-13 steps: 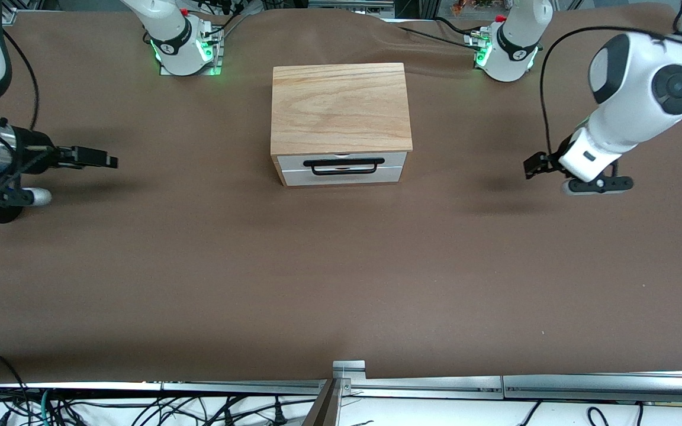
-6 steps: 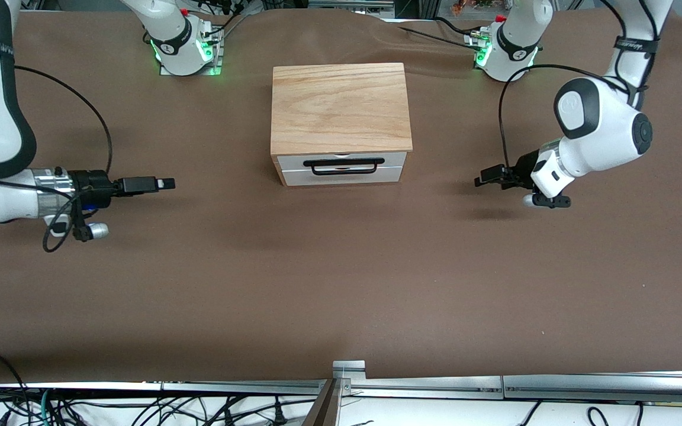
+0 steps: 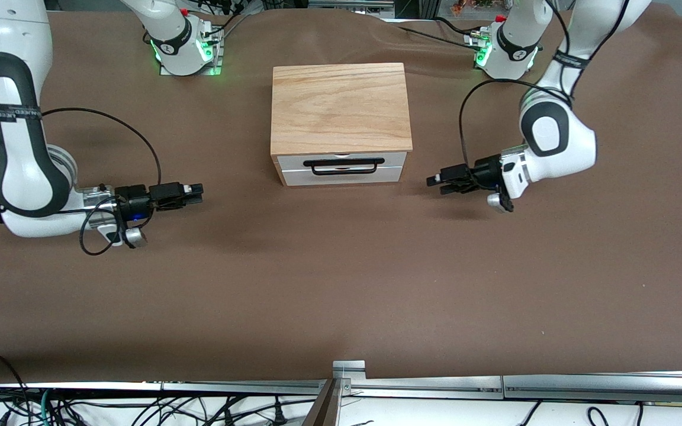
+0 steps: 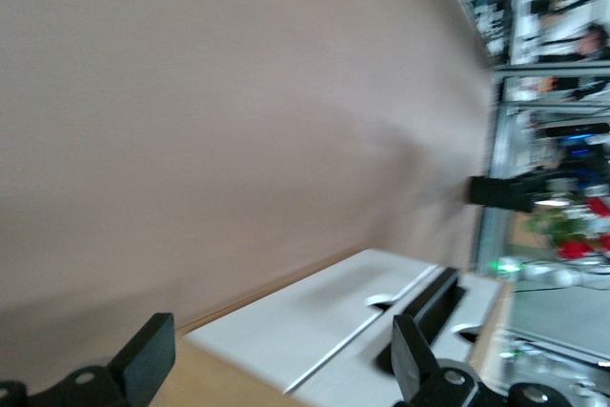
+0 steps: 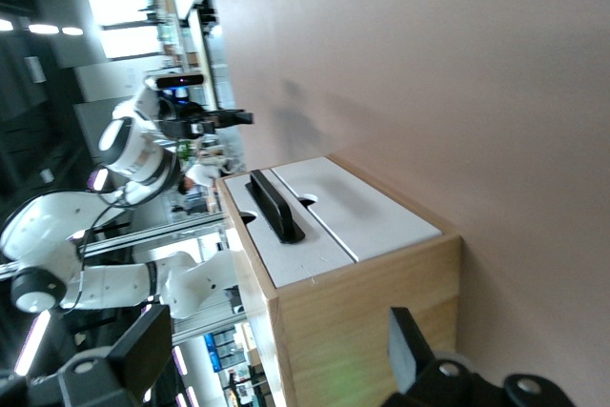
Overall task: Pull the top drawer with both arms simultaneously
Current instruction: 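Move the right gripper toward the drawer while the left gripper approaches, then close the right gripper on the handle while the left gripper grasps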
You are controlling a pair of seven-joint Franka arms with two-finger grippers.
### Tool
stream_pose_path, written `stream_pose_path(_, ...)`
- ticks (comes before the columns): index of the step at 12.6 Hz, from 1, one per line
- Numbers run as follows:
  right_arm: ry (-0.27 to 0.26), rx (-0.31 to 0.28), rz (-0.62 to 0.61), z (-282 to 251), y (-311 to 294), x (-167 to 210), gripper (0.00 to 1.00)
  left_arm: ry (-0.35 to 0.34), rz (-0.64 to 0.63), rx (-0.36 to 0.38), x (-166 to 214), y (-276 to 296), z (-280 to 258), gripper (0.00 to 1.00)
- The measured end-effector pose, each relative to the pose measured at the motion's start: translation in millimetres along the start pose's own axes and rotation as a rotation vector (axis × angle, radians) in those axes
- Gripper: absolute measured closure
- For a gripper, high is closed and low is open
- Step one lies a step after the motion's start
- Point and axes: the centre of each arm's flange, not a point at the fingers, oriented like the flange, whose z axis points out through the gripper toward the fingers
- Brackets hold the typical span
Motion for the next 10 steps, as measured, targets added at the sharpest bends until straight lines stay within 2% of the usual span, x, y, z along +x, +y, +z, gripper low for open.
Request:
stream_pose_path(2,0.03,0.051,-0.035,10,12,-5,0.0,0.028,0.032,-0.138,-8,-4,23,0.0)
stream_pose_path(3,0.051,0.074,-0.061,17,16,-6,0.0,0.036,0.047,-0.203,-10,-7,31,0.03)
stream_pose_path(6,0.121,0.161,-0.129,68,19,-3,0.0,0.067,0.087,-0.363,-14,-8,49,0.07)
stream_pose_path(8,0.161,0.19,-0.163,110,13,2,0.0,0.096,0.147,-0.418,-22,-14,68,0.13)
stream_pose_path(9,0.177,0.207,-0.177,131,12,2,0.0,0.098,0.181,-0.427,-28,-17,79,0.24)
stream_pose_path(10,0.184,0.224,-0.183,148,15,2,0.0,0.096,0.209,-0.43,-33,-20,88,0.3)
